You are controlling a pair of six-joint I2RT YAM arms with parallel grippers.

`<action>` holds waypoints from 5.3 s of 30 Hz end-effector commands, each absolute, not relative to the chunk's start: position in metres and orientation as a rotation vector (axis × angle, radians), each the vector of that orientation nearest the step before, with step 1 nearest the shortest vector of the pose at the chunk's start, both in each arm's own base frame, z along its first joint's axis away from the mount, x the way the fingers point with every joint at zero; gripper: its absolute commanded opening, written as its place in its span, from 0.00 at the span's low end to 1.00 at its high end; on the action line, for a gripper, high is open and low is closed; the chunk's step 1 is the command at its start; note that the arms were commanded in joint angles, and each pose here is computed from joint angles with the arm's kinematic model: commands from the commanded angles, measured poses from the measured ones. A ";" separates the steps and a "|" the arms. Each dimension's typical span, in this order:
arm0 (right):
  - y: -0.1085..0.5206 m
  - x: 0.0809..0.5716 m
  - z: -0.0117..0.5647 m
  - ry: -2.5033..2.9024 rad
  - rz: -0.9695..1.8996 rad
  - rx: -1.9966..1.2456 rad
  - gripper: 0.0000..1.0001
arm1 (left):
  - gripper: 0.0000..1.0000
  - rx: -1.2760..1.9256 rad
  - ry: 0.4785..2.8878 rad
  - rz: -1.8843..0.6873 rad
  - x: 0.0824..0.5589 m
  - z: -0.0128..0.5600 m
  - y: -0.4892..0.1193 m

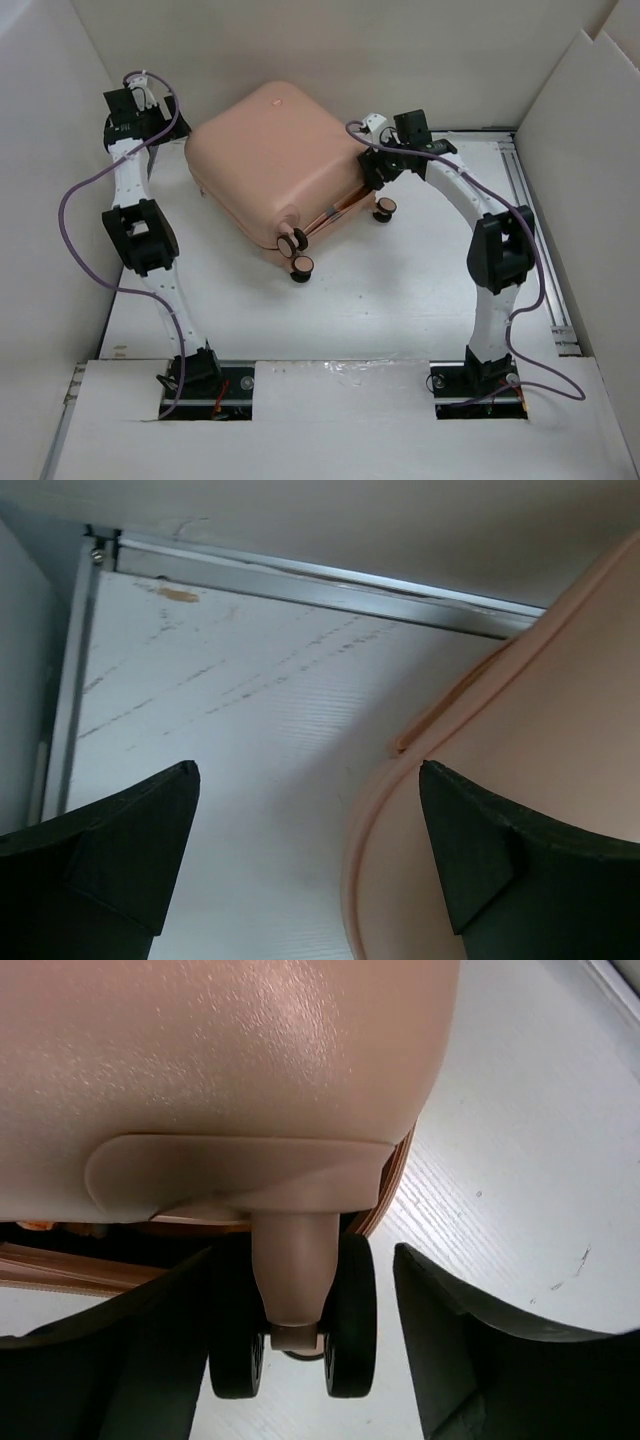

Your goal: Pack the luggage

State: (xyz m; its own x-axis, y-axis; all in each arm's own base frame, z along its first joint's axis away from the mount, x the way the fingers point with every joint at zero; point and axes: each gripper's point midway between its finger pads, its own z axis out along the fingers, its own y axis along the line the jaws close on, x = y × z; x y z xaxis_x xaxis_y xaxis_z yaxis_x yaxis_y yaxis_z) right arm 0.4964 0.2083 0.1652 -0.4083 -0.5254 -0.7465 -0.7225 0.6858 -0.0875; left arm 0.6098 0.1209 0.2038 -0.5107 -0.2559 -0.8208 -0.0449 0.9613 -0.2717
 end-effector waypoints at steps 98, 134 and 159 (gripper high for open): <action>0.187 0.271 0.250 1.759 0.516 -0.590 0.99 | 0.84 2.084 1.434 -0.030 0.295 0.235 -0.286; 0.169 0.251 0.236 1.790 0.478 -0.581 0.99 | 0.93 2.202 1.535 -0.075 0.304 0.178 -0.287; 0.310 0.228 0.224 1.531 0.669 -0.360 0.44 | 0.00 1.472 1.741 -0.359 0.345 0.258 -0.319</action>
